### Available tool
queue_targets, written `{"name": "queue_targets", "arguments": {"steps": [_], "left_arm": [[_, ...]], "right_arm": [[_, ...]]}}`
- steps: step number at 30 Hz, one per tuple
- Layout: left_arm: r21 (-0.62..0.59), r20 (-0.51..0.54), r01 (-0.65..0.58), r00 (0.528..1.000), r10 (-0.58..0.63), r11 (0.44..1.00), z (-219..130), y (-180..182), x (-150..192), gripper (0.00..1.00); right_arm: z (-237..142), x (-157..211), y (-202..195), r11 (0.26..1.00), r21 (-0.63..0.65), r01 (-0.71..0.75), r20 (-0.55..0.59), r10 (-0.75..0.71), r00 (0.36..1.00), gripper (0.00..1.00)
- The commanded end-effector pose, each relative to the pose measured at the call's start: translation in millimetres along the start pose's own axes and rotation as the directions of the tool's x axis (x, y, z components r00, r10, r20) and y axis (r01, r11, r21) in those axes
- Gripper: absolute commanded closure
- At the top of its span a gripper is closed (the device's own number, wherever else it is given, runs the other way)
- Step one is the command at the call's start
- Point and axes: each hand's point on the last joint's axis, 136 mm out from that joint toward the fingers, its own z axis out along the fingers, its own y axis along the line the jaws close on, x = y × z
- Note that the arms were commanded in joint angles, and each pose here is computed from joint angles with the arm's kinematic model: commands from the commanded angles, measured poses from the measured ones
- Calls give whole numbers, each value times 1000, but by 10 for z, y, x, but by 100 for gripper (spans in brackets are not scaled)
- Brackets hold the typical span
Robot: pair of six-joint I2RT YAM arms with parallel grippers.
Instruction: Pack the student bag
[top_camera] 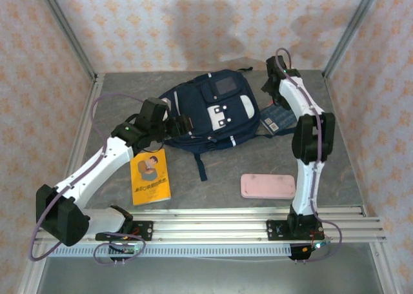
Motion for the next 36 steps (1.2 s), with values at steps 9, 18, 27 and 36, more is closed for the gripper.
{"name": "queue_targets", "arguments": {"steps": [9,18,27,36], "left_arm": [[-8,23,-31,999,31,1000,61,-47,-91,24],[-19,8,-28,1000,28,999,123,-18,-75,24],[-28,-3,-30,1000,30,999,154,19,-37,24],[-29,-6,-24,1000,23,999,141,40,-9,24]], "right_arm": [[534,455,-99,979,200,-28,-205,70,976,9],[738,747,-254,971,241,5,-257,59,965,28],[785,914,-360,977,212,-16,-261,72,963,53],[568,858,-429,990,108,-92,-217,114,970,91]]}}
